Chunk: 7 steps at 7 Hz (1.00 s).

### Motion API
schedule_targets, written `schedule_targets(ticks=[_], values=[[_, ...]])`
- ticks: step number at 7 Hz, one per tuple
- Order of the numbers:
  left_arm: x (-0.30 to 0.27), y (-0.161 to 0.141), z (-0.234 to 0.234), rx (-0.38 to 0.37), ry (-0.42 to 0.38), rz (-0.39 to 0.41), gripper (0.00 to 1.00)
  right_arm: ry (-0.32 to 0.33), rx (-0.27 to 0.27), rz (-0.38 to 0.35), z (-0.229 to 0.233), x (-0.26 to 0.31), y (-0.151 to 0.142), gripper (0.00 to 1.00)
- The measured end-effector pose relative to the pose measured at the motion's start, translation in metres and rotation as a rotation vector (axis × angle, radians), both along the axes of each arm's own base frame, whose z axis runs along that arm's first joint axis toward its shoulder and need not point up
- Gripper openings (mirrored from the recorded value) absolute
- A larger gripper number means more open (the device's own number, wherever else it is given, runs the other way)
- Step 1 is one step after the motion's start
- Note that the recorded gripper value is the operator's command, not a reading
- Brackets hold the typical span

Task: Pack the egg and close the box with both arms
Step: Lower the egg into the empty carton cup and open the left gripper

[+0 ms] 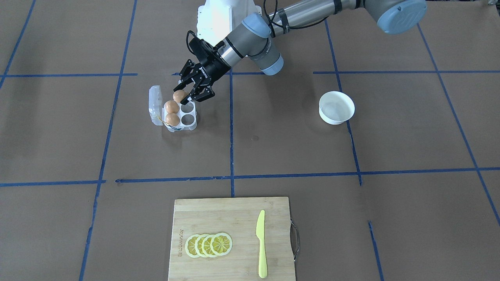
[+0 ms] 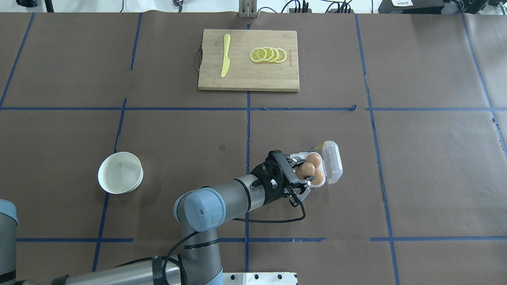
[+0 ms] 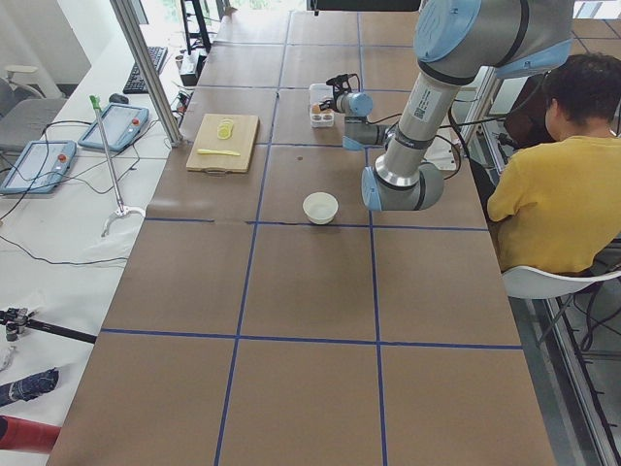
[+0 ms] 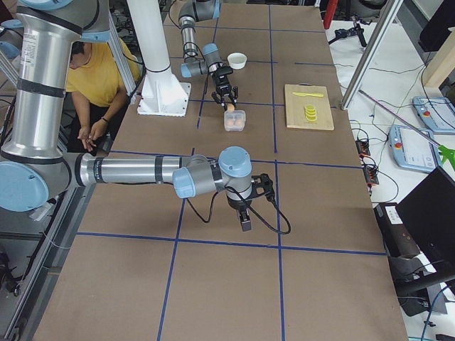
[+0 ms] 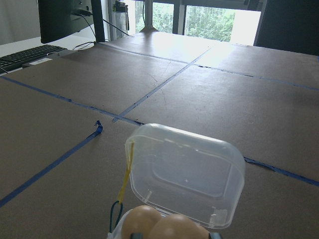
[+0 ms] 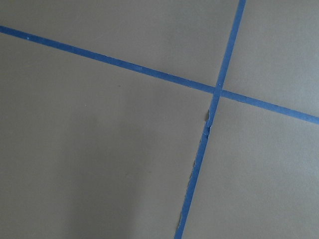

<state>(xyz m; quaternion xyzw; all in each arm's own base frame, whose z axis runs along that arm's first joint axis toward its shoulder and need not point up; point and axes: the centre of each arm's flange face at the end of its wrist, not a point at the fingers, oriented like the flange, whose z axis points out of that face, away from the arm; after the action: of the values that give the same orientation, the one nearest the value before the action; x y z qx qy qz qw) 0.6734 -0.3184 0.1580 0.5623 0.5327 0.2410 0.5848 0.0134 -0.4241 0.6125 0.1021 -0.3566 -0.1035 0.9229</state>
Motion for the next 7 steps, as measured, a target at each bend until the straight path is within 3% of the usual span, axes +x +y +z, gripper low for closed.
schedule_targets(ticks=[3, 4, 7], values=[[-0.0006, -0.0017, -0.0003, -0.003, 0.001, -0.010, 0.48, 0.000, 0.000, 0.000, 0.0000, 0.0001, 0.0000, 1.00], [-0.0007, -0.0018, -0.0003, -0.004, 0.001, -0.011, 0.57, 0.000, 0.000, 0.000, 0.0000, 0.0001, 0.0000, 1.00], [-0.0009, -0.0024, -0.0003, -0.004, 0.001, -0.012, 0.66, 0.000, -0.001, 0.000, 0.0005, 0.0001, 0.0000, 1.00]])
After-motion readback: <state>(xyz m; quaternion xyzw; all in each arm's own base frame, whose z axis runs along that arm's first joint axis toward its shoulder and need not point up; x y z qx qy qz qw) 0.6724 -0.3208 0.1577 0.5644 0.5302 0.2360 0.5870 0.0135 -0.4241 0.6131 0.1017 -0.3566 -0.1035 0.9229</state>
